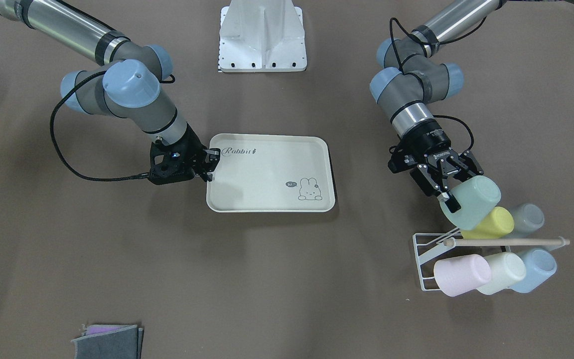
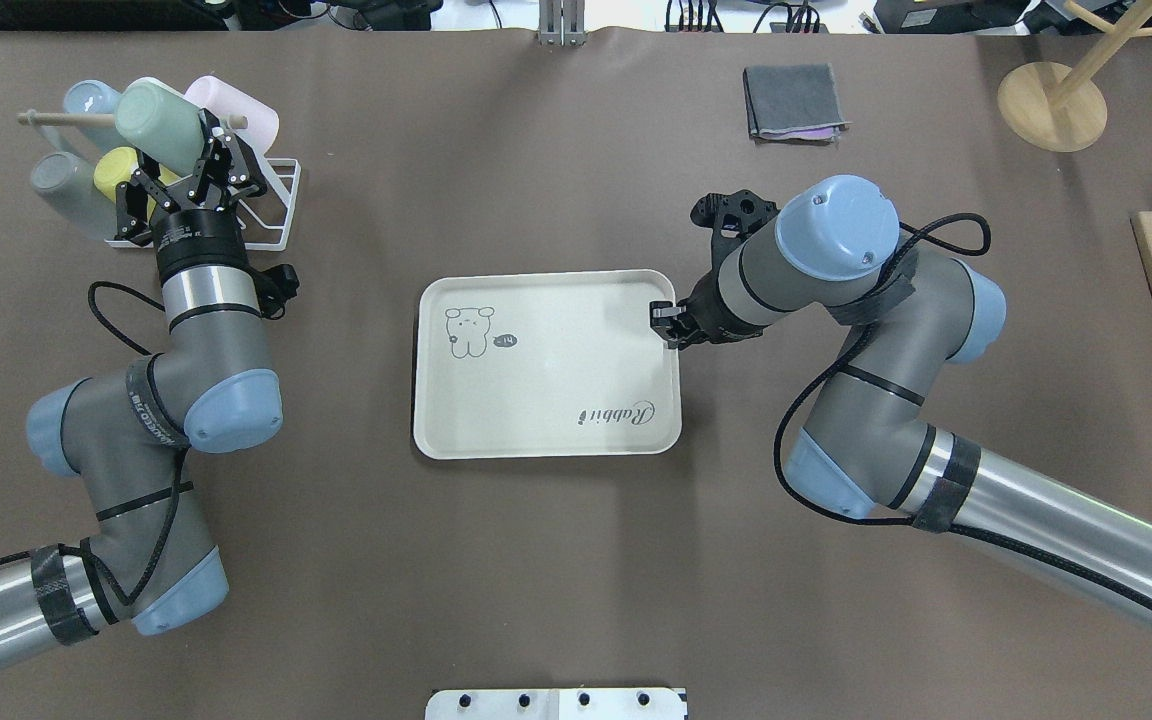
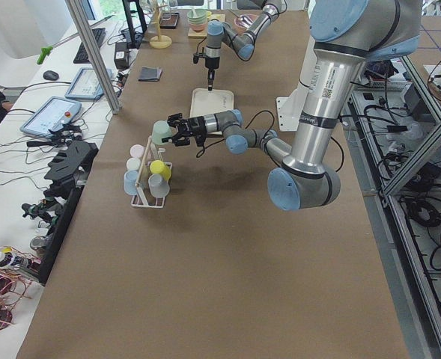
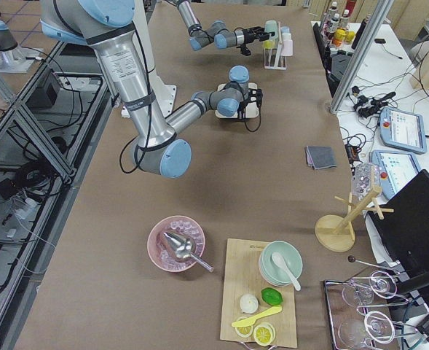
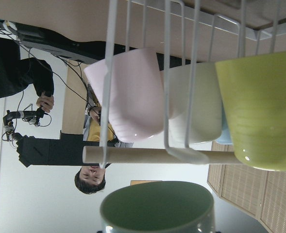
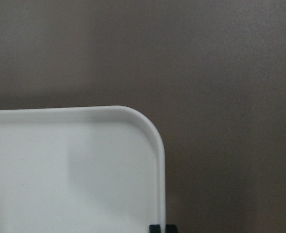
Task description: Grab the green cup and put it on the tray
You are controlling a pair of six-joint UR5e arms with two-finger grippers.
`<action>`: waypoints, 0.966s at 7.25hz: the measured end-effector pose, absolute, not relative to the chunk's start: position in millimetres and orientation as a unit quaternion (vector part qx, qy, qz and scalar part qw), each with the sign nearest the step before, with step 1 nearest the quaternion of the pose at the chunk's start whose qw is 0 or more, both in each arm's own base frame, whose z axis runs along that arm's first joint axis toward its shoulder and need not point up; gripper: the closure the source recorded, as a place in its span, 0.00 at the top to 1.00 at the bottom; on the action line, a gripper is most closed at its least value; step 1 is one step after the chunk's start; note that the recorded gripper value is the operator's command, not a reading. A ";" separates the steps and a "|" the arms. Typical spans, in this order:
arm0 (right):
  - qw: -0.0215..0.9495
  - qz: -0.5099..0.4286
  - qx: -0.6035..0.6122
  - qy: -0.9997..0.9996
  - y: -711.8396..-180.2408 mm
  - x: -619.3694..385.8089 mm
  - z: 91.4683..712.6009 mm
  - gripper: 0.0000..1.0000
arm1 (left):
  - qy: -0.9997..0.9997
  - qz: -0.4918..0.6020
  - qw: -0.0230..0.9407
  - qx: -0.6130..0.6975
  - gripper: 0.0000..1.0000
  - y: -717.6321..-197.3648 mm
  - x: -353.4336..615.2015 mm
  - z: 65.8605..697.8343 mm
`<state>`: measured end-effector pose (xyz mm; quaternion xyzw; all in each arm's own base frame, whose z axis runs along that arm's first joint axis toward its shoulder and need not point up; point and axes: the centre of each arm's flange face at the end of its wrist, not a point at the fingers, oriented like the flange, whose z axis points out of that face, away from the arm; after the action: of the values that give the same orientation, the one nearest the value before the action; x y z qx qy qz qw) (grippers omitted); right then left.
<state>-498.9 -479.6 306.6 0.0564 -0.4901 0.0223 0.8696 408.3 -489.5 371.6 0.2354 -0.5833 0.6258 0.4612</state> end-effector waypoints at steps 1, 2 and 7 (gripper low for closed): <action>0.870 0.023 0.057 -0.489 -480.4 -499.9 308.7 0.42 | -0.555 0.617 0.476 0.292 0.18 -488.7 405.6 350.4; 0.871 0.025 0.055 -0.487 -481.3 -501.3 311.9 0.99 | -0.514 0.609 0.484 0.362 0.18 -490.7 404.1 322.2; 0.885 0.026 0.071 -0.459 -509.5 -477.1 329.5 1.00 | -0.088 0.477 0.573 0.660 0.00 -482.8 437.4 218.5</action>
<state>-477.1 -509.5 329.5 0.0706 -0.4594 0.0255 0.8850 437.4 -482.8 218.5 0.6603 -0.0885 0.4773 0.5730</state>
